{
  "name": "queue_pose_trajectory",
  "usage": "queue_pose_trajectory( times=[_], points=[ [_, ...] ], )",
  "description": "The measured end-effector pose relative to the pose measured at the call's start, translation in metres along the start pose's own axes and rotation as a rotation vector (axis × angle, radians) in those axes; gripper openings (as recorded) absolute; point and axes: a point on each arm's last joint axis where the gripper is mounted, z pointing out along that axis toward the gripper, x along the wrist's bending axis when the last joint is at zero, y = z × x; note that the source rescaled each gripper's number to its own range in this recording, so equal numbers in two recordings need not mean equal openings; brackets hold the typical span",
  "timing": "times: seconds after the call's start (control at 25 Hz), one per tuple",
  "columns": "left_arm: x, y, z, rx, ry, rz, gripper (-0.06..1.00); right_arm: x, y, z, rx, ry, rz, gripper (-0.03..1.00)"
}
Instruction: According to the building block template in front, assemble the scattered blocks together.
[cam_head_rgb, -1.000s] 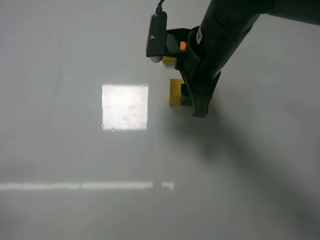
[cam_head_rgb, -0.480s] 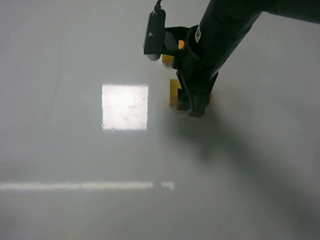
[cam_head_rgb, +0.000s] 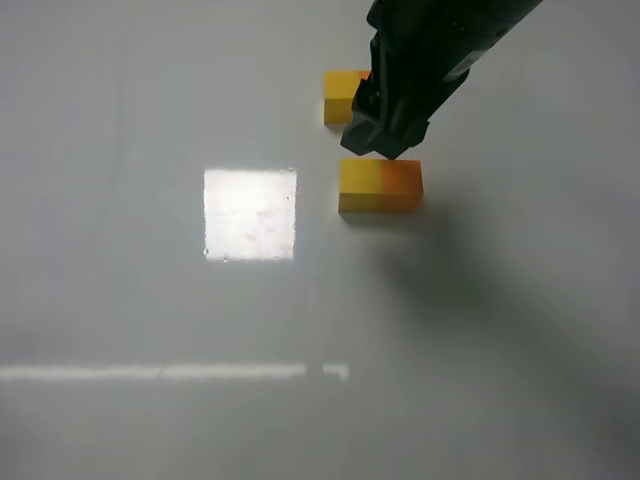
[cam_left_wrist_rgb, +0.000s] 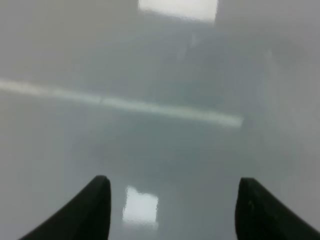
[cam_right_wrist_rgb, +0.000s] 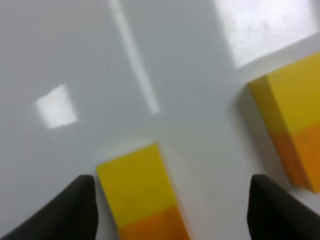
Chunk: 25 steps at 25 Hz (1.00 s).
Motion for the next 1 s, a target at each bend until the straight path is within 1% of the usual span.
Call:
queue_pose_trajectory(
  times=[0.08, 0.16, 0.2, 0.24, 0.36, 0.4, 0.48, 0.6, 0.68, 0.76, 0.84, 1.0],
  points=[
    [0.000, 0.000, 0.000, 0.000, 0.000, -0.001, 0.36, -0.008, -0.001, -0.012, -0.016, -0.037, 0.062, 0.80],
    [0.000, 0.000, 0.000, 0.000, 0.000, -0.003, 0.36, -0.022, -0.010, -0.019, 0.000, -0.090, 0.133, 0.80],
    [0.000, 0.000, 0.000, 0.000, 0.000, -0.003, 0.36, -0.030, -0.017, -0.020, 0.017, -0.120, 0.185, 0.78],
    [0.000, 0.000, 0.000, 0.000, 0.000, -0.003, 0.36, -0.039, -0.025, -0.021, 0.035, -0.149, 0.238, 0.75],
    [0.000, 0.000, 0.000, 0.000, 0.000, -0.003, 0.36, -0.072, -0.059, -0.023, 0.084, -0.240, 0.438, 0.53],
    [0.000, 0.000, 0.000, 0.000, 0.000, -0.002, 0.36, -0.084, -0.074, -0.024, 0.101, -0.261, 0.507, 0.49],
    [0.000, 0.000, 0.000, 0.000, 0.000, -0.002, 0.36, -0.106, -0.104, -0.030, 0.132, -0.298, 0.641, 0.43],
    [0.000, 0.000, 0.000, 0.000, 0.000, -0.004, 0.36, -0.124, -0.142, -0.041, 0.184, -0.327, 0.791, 0.43],
    [0.000, 0.000, 0.000, 0.000, 0.000, -0.004, 0.36, -0.129, -0.159, -0.050, 0.216, -0.349, 0.844, 0.43],
    [0.000, 0.000, 0.000, 0.000, 0.000, -0.004, 0.36, -0.128, -0.170, -0.058, 0.236, -0.371, 0.870, 0.43],
    [0.000, 0.000, 0.000, 0.000, 0.000, -0.004, 0.36, -0.119, -0.176, -0.067, 0.240, -0.386, 0.880, 0.43],
    [0.000, 0.000, 0.000, 0.000, 0.000, -0.004, 0.36, -0.092, -0.188, -0.082, 0.229, -0.423, 0.885, 0.43]
  ],
)
